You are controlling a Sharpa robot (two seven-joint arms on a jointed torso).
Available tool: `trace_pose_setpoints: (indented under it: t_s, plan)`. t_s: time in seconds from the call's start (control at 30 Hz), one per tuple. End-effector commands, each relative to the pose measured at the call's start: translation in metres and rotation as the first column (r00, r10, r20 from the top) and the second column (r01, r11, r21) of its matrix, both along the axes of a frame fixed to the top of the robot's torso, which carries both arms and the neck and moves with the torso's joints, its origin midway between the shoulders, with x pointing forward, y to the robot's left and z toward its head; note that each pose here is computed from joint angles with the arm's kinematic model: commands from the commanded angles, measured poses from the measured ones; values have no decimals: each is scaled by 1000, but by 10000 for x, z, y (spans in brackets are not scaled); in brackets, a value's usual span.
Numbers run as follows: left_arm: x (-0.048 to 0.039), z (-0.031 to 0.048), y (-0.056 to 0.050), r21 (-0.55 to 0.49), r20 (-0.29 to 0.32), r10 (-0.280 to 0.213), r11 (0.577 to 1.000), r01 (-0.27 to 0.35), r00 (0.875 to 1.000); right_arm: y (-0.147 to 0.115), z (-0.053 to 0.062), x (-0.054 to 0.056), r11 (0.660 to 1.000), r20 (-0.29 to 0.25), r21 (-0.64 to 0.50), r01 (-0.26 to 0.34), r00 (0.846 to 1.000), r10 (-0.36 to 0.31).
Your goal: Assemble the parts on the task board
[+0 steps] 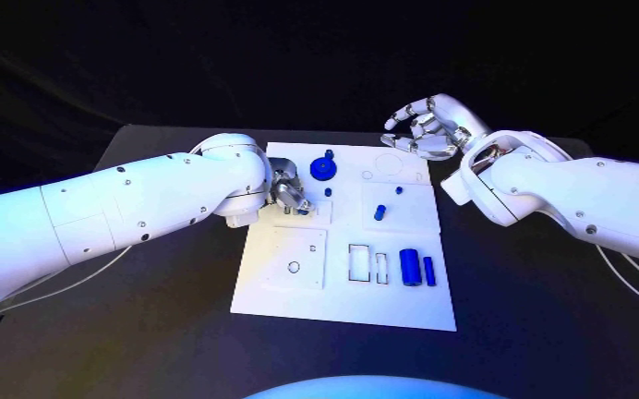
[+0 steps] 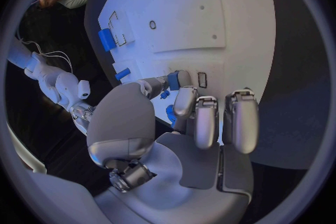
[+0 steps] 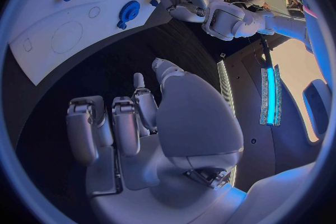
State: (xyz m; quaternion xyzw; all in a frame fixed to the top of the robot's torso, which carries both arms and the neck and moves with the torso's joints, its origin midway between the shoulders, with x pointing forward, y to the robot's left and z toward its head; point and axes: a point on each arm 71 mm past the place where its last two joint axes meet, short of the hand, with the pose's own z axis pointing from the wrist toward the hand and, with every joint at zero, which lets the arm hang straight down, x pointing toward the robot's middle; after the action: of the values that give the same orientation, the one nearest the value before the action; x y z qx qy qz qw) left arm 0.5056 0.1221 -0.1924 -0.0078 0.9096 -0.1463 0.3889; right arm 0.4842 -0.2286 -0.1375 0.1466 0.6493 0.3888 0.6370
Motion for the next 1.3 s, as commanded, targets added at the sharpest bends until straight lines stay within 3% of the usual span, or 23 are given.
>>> trace_pose_setpoints:
  t_s: [0.03,1.3]
  plan:
    - [-51,-69,-38,16,-47,-27,999,28,999,19,-3,-7,1000,2,-9,-17,1000,17]
    - [-44,-70,-32,7,-50,-17,1000,18,999,16,1,-10,1000,5,-7,-16,1000,16]
